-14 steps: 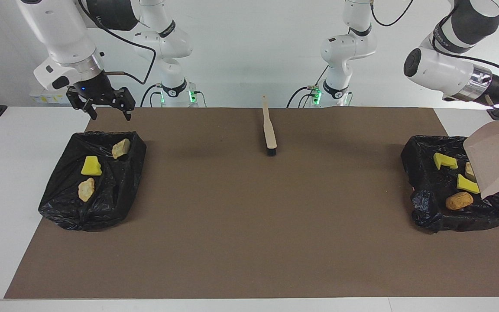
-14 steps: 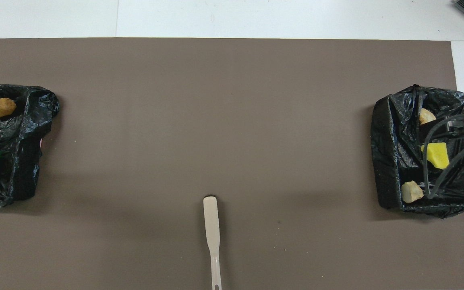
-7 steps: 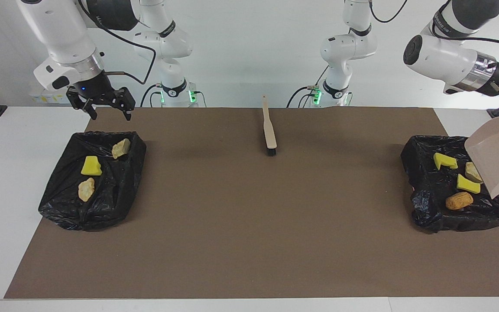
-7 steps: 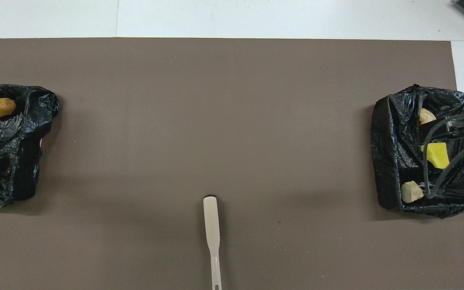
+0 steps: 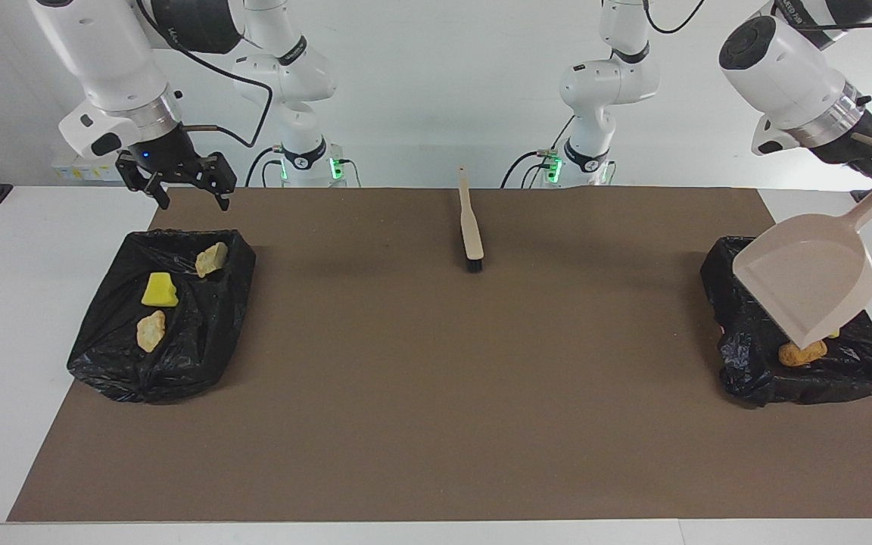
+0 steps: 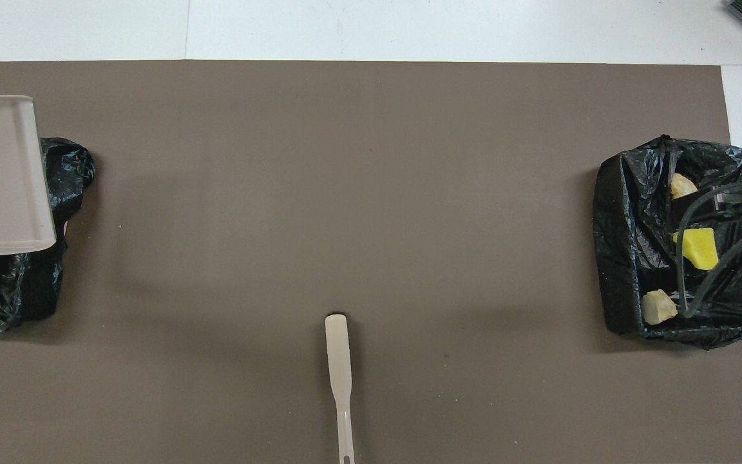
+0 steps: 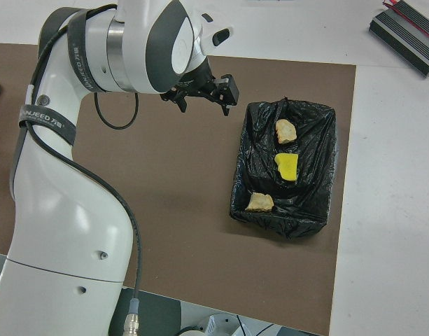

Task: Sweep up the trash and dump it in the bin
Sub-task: 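Carry the beige dustpan to the table center with the left gripper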

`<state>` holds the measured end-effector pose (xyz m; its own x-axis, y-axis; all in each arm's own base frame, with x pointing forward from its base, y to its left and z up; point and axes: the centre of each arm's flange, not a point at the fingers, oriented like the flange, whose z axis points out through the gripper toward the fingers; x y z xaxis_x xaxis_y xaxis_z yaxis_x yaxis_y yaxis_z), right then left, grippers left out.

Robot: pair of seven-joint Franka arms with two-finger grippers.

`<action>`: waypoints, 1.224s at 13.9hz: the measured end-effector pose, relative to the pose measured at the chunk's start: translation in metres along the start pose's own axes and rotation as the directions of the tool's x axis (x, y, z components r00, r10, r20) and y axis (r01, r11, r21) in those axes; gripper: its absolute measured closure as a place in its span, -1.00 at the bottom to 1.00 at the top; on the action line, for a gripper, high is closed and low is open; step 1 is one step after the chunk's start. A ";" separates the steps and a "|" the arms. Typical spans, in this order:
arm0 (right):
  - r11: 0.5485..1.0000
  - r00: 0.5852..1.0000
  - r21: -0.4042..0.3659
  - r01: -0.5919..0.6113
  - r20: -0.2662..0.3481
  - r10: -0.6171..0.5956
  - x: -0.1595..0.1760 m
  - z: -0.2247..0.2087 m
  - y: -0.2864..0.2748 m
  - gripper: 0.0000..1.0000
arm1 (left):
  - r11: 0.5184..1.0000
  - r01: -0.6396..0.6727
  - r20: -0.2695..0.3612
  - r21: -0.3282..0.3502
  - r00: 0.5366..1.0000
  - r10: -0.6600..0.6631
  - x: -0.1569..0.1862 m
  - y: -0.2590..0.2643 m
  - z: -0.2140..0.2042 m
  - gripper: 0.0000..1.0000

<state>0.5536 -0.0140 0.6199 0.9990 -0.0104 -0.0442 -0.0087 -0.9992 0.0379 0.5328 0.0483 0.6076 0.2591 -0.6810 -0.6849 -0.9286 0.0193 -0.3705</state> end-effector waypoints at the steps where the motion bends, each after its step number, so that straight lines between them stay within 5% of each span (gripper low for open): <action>1: 1.000 1.000 0.000 0.000 0.000 0.000 0.000 0.000 0.000 -1.00 | 0.999 0.023 -0.059 -0.027 0.998 -0.025 0.005 0.002 0.000 0.36; 4: 1.000 1.000 0.000 0.000 0.000 0.000 0.000 0.000 0.000 -1.00 | 0.989 0.089 -0.203 -0.121 0.973 -0.113 0.028 0.006 0.001 0.36; 9: 1.000 1.000 0.000 0.000 0.000 0.000 0.000 0.000 0.000 -1.00 | 0.926 0.212 -0.298 -0.312 0.904 -0.307 0.107 0.016 -0.008 0.36; 13: 1.000 1.000 0.000 -0.011 0.000 0.011 0.000 0.000 0.006 -1.00 | 0.815 0.354 -0.247 -0.458 0.831 -0.499 0.187 0.044 -0.033 0.36; 17: 1.000 1.000 0.000 -0.008 0.000 0.008 0.000 0.000 0.005 -1.00 | 0.646 0.465 -0.134 -0.605 0.740 -0.659 0.266 0.072 -0.049 0.36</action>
<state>0.5535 -0.0186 0.6199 0.9988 -0.0188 -0.0442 -0.0172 -0.9991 0.0380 0.5221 -0.1673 0.4295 0.7678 -0.6152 -0.1788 -0.6403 -0.7471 -0.1787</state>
